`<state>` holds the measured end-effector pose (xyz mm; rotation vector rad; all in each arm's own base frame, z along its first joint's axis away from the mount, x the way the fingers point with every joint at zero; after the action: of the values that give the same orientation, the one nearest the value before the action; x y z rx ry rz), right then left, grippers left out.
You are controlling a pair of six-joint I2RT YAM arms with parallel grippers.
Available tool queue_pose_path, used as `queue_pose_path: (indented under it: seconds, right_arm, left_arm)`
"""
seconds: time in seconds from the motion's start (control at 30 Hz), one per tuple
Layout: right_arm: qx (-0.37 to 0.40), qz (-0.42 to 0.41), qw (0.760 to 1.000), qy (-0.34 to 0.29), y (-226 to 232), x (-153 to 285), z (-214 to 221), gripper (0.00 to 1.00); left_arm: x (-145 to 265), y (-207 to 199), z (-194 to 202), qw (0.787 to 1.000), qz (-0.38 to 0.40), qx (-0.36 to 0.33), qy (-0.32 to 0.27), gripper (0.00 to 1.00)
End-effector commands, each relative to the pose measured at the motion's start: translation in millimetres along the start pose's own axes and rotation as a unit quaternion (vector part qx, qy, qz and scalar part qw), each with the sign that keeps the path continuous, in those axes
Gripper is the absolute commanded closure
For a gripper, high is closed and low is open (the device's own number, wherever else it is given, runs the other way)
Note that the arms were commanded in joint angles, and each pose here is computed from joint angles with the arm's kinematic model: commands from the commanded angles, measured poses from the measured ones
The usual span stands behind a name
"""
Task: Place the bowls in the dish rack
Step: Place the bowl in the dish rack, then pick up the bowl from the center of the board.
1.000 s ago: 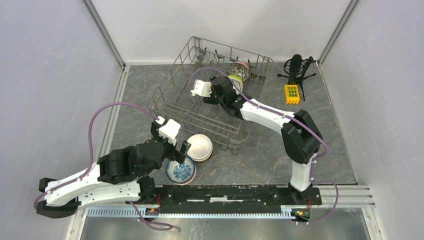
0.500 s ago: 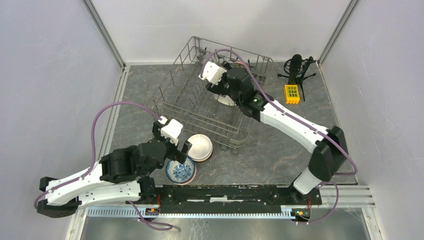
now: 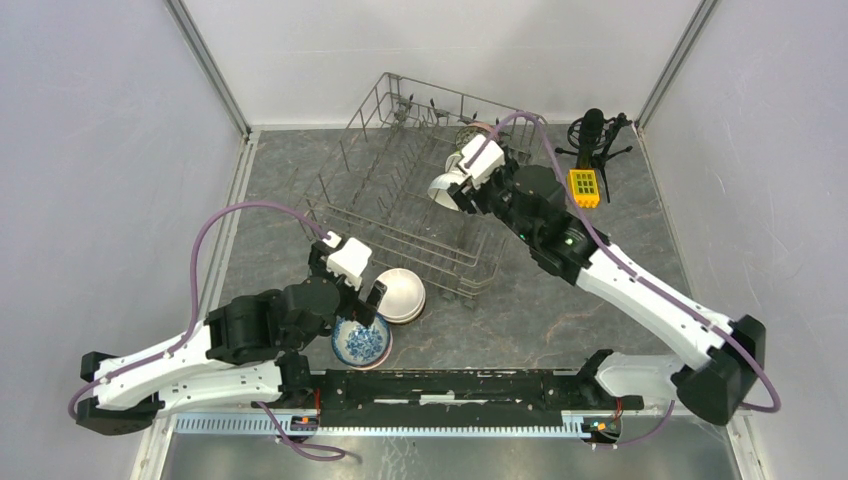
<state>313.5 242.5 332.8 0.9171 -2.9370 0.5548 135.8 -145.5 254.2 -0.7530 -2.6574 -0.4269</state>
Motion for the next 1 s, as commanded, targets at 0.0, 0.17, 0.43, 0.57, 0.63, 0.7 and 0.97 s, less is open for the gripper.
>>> queue_pose_path:
  seconds: [0.0, 0.17, 0.43, 0.57, 0.63, 0.7, 0.97]
  right_arm:
    - [-0.067, -0.038, 0.997, -0.03, 12, 29, -9, 0.22]
    - [-0.096, -0.056, 0.993, -0.033, 16, 58, -3, 0.22]
    - [-0.154, -0.083, 0.984, -0.02, 24, 100, 6, 0.23]
    - [-0.186, -0.089, 0.979, 0.005, 30, 113, 19, 0.26]
    - [-0.192, -0.075, 0.978, 0.022, 28, 118, 31, 0.27]
    - [-0.196, -0.048, 0.979, 0.038, 23, 122, 43, 0.28]
    - [-0.206, 0.022, 0.972, 0.11, 18, 132, 96, 0.3]
  left_arm:
    - [-2, 0, -8, 1.0, -0.004, 0.009, -0.012, 0.0]
    - [-5, -2, -6, 1.0, -0.005, 0.002, -0.003, 0.0]
    - [-6, -6, -8, 1.0, -0.001, 0.01, 0.0, 0.0]
    - [-8, -6, -7, 1.0, -0.005, 0.007, 0.005, 0.0]
    - [-8, -6, -7, 1.0, -0.005, 0.007, 0.007, 0.0]
    - [-8, -6, -7, 1.0, -0.005, 0.007, 0.007, 0.0]
    - [-9, -7, -6, 1.0, -0.008, 0.005, 0.009, 0.0]
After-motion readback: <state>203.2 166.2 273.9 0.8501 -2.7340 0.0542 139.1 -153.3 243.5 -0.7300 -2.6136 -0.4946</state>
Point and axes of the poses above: each gripper's point midway between its finger pads, its own x axis back along the fingers, its own y axis along the line the jaws close on, z = x × y, the point moved 3 cm from there along x, back along the fingers, and after that the axes turned 3 degrees about -x, right-handed, at the moved point
